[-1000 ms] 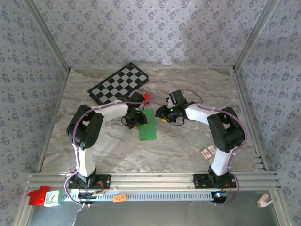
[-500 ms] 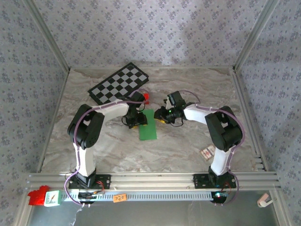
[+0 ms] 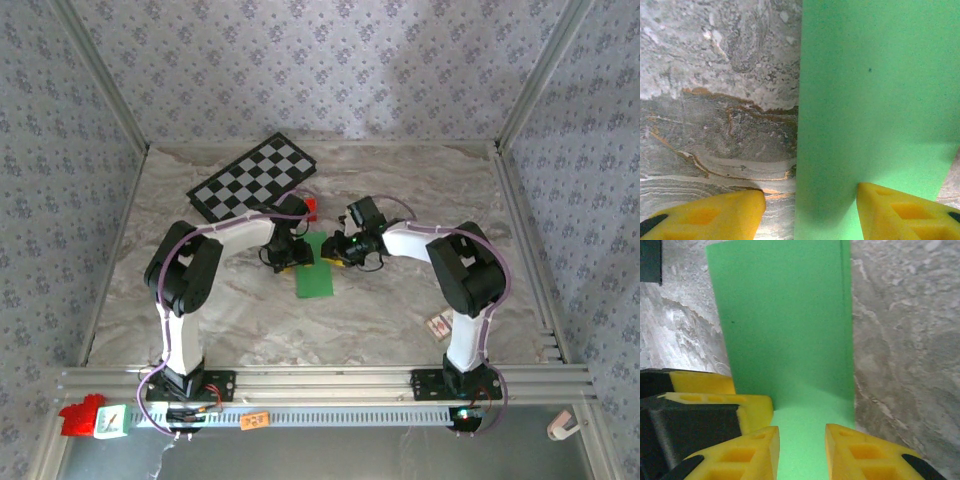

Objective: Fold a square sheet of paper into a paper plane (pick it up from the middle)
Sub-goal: Hold the square sheet of paper at the center of the table.

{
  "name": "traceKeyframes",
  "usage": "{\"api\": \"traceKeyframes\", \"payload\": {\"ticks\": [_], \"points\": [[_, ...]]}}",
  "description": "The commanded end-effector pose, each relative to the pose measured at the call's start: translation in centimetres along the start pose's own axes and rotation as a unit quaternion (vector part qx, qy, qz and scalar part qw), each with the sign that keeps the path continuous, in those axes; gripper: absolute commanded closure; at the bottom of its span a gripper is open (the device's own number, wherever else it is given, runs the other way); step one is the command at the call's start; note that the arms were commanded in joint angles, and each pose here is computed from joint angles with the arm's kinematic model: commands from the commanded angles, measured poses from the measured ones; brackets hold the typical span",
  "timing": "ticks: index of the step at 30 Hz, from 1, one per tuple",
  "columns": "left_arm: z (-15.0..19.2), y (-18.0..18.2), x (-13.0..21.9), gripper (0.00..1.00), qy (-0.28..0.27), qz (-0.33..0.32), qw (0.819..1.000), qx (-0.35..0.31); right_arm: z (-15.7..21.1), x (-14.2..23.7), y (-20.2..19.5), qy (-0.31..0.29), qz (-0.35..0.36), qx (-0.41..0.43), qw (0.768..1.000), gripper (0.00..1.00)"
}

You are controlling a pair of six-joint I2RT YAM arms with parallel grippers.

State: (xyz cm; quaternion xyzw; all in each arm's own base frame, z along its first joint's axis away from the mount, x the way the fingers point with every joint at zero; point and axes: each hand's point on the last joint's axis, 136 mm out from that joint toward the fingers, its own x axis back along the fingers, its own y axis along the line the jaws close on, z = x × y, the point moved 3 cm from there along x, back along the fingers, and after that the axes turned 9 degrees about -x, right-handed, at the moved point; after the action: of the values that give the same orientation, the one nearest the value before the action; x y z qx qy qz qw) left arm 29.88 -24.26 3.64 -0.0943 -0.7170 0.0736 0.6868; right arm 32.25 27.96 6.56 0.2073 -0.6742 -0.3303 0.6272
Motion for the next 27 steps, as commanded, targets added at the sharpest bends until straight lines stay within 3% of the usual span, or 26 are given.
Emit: {"api": "traceKeyframes", "payload": {"ticks": [1, 27], "points": [[4.61, 2.75, -6.58, 0.44, 0.1, -0.047, 0.994, 0.012, 0.06, -0.49, 0.65, 0.014, -0.011, 0.014, 1.0, 0.69], [5.15, 2.93, -7.39, 0.42, 0.116, -0.046, 0.992, 0.025, 0.14, -0.95, 0.0, 0.019, -0.004, 0.008, 1.0, 0.71]]}}
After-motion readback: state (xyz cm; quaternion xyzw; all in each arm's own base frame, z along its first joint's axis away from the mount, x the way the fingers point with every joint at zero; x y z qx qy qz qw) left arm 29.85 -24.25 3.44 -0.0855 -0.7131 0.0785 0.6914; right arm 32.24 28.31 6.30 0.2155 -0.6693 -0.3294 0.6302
